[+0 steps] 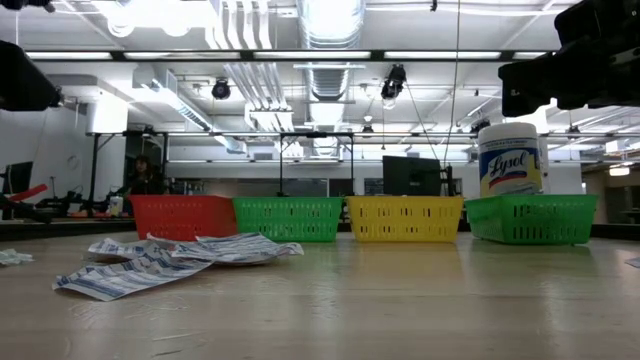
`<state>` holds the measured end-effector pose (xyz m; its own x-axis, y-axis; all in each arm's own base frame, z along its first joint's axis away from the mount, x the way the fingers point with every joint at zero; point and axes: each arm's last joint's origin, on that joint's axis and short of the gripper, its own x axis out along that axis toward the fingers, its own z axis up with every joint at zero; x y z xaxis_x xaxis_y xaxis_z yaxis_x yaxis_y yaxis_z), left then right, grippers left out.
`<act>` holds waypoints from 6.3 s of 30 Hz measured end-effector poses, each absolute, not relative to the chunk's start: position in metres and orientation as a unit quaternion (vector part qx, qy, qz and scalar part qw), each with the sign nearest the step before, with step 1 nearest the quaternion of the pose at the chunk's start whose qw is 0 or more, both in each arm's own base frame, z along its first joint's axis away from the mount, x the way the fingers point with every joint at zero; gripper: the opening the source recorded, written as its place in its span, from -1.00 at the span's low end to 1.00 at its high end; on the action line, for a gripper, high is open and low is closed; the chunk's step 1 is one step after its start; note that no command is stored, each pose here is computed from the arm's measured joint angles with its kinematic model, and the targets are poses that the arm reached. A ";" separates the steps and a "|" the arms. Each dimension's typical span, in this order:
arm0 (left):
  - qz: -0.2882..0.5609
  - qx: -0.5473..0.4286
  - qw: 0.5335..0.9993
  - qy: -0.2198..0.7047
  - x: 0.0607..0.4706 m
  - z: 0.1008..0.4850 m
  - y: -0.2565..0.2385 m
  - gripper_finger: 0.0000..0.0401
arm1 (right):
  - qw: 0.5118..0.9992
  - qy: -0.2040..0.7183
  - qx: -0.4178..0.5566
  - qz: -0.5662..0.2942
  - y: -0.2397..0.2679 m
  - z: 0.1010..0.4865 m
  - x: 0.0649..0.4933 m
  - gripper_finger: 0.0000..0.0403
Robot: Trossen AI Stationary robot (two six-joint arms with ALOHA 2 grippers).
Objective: Pick & Place First Aid Supplies
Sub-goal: Put the green bandage into the left green bin
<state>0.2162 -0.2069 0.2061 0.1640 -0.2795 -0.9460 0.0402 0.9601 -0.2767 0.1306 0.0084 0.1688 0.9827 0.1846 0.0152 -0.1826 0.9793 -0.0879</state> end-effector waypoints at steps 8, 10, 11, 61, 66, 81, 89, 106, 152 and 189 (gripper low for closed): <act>-0.103 -0.069 0.747 0.654 0.220 0.190 -0.211 -0.46 | 0.995 -0.011 -0.043 0.092 0.008 0.169 0.131 -0.96; -0.108 -0.059 0.744 0.657 0.221 0.186 -0.212 -0.46 | 0.995 -0.011 -0.043 0.092 0.008 0.169 0.131 -0.96; -0.109 -0.055 0.743 0.658 0.221 0.184 -0.212 -0.46 | 0.995 -0.011 -0.043 0.092 0.008 0.169 0.131 -0.96; -0.092 -0.019 0.760 0.643 0.227 0.156 -0.214 -0.47 | 0.995 -0.010 -0.039 0.092 0.008 0.169 0.131 -0.96; -0.093 -0.027 0.762 0.640 0.225 0.149 -0.212 -0.53 | 0.995 -0.010 -0.039 0.092 0.008 0.168 0.131 -0.96; -0.079 -0.041 0.760 0.644 0.224 0.147 -0.211 -0.94 | 0.995 -0.010 -0.040 0.092 0.008 0.168 0.131 -0.96; -0.053 -0.074 0.763 0.640 0.226 0.147 -0.212 -1.00 | 0.995 -0.010 -0.040 0.092 0.008 0.169 0.131 -0.96; -0.067 -0.080 0.825 0.555 0.227 0.189 -0.208 -1.00 | 0.995 -0.010 -0.040 0.092 0.008 0.169 0.131 -0.96; 0.199 0.402 0.832 0.328 0.307 0.235 -0.097 -1.00 | 0.995 -0.010 -0.044 0.092 0.008 0.168 0.131 -0.96; 0.147 0.226 0.866 0.421 0.321 0.226 0.053 -1.00 | 0.995 -0.010 -0.045 0.092 0.008 0.168 0.131 -0.96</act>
<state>0.3209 0.0526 0.2262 0.6030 0.4453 -0.6619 -0.0648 0.8543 0.5158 0.1306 0.0084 0.1684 0.9829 0.1840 0.0115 -0.1822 0.9791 -0.0905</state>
